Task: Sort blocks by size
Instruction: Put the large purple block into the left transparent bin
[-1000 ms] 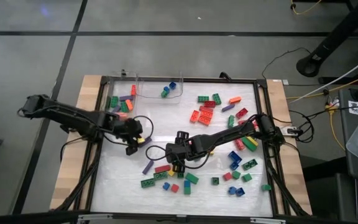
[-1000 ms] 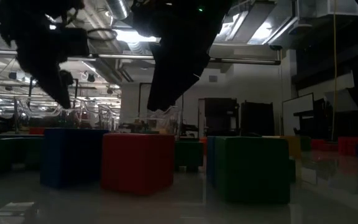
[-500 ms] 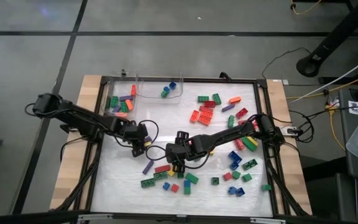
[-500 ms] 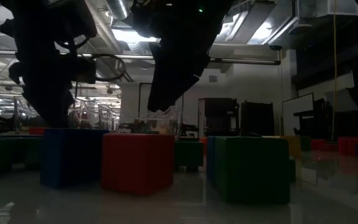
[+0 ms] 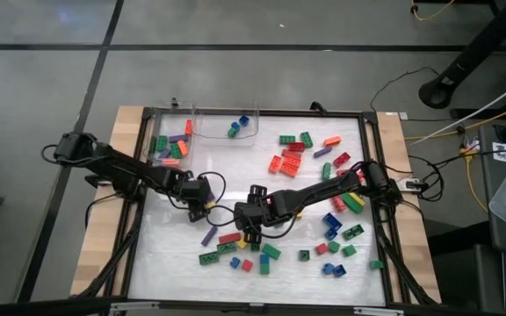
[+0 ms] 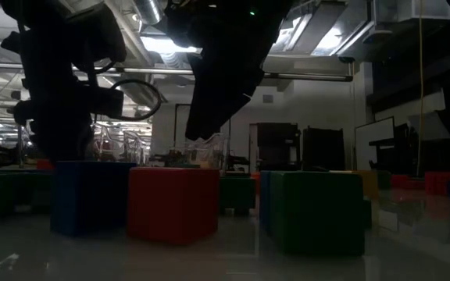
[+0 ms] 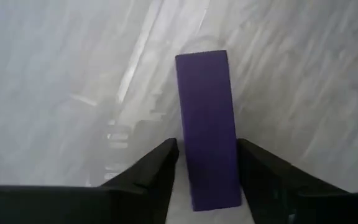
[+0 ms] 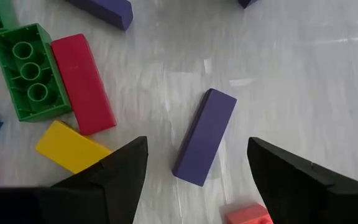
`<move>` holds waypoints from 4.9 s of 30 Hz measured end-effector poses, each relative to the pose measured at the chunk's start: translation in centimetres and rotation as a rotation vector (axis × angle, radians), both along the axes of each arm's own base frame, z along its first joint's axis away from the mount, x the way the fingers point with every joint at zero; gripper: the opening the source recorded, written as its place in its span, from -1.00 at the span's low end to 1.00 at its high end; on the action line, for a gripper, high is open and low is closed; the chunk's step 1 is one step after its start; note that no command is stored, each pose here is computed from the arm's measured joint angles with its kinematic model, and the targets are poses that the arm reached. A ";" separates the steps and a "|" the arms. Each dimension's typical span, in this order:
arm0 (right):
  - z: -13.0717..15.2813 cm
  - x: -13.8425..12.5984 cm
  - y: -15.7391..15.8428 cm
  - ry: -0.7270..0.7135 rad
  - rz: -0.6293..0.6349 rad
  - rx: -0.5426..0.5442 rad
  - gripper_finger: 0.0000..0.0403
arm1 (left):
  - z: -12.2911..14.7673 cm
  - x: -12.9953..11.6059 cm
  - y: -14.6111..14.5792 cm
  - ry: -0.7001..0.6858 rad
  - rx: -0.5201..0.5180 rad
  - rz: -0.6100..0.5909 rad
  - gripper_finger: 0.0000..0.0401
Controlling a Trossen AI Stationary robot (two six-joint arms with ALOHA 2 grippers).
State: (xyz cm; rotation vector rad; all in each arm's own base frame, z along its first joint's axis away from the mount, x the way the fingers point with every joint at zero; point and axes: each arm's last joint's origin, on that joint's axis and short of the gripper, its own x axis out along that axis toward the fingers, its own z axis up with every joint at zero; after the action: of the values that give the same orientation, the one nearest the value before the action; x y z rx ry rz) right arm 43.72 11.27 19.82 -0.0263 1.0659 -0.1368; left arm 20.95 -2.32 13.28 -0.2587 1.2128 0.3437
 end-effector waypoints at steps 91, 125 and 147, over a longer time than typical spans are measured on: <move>-1.5 4.9 -1.7 -0.159 -0.010 -0.078 -0.44 | 11.8 -5.0 6.0 -0.554 -0.123 0.328 -0.03; 4.3 7.4 -1.8 -0.482 -0.010 -0.369 -0.43 | 12.4 -5.0 2.7 -0.566 -0.370 0.178 -0.03; 4.3 7.6 -3.1 -0.476 -0.032 -0.373 -0.42 | 12.4 -5.0 2.8 -0.572 -0.363 0.207 -0.79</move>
State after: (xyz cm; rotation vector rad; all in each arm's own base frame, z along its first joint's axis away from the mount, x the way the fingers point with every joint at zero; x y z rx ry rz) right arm 51.37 8.16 24.08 -0.2995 0.5549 -0.3516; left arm 15.94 0.47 25.72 -0.7471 0.6738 0.2033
